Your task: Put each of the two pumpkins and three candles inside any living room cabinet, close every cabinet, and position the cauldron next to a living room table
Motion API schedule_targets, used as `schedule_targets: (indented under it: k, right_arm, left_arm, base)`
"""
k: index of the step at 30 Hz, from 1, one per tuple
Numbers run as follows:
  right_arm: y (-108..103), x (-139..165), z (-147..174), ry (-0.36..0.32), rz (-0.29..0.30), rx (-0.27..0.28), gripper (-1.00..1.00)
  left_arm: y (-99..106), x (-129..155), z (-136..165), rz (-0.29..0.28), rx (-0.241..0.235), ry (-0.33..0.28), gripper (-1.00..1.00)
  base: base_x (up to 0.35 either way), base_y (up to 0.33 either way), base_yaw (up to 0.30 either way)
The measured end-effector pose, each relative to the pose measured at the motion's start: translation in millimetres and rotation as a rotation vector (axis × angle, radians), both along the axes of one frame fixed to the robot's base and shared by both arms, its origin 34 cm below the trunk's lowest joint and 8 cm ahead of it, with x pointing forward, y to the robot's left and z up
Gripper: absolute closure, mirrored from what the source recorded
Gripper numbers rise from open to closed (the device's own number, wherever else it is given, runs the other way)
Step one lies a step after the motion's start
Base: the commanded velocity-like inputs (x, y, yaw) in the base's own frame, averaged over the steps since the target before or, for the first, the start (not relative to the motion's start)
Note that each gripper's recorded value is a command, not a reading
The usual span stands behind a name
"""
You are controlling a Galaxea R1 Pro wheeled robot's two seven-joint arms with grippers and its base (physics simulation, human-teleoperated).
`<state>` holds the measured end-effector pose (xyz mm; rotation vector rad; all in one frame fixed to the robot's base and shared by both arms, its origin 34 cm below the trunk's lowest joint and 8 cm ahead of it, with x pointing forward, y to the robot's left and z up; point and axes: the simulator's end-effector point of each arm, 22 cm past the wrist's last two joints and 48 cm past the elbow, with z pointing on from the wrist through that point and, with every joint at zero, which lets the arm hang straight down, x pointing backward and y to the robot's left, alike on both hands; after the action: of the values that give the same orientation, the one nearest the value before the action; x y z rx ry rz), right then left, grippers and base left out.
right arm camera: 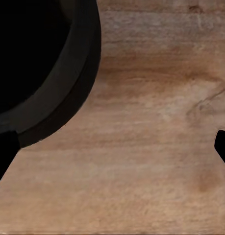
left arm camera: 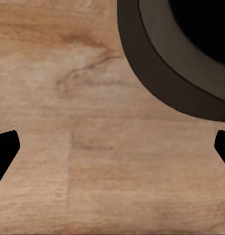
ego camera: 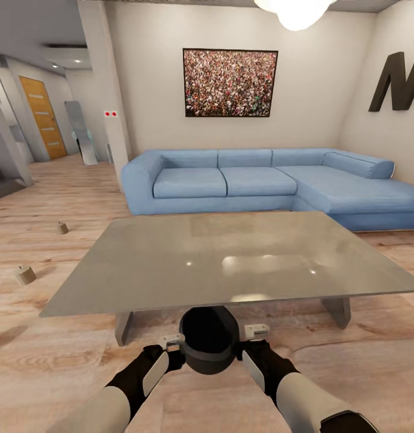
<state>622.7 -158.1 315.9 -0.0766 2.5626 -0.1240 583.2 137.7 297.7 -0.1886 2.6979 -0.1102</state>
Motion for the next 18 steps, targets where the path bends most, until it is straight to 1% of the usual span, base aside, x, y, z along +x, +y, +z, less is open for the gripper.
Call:
schedule_targets:
  k: [9, 14, 16, 18]
  right_arm:
    - [0, 1, 1, -0.006, 0.000, -0.001, -1.00]
    - [0, 10, 7, -0.058, -0.007, 0.007, -1.00]
    - [1, 15, 11, -0.089, -0.011, 0.012, -1.00]
    - [1, 20, 14, -0.117, -0.016, 0.017, -1.00]
  left_arm:
    - [2, 0, 0, 0.001, 0.004, 0.000, -1.00]
    - [6, 0, -1, 0.003, 0.009, -0.002, -1.00]
    - [9, 4, 0, 0.011, 0.012, -0.020, -1.00]
    - [12, 10, 2, 0.026, 0.013, -0.053, -1.00]
  base:
    - [-0.335, 0.000, 0.000]
    - [-0.336, 0.000, 0.000]
    - [-0.336, 0.000, 0.000]
    - [-0.337, 0.000, 0.000]
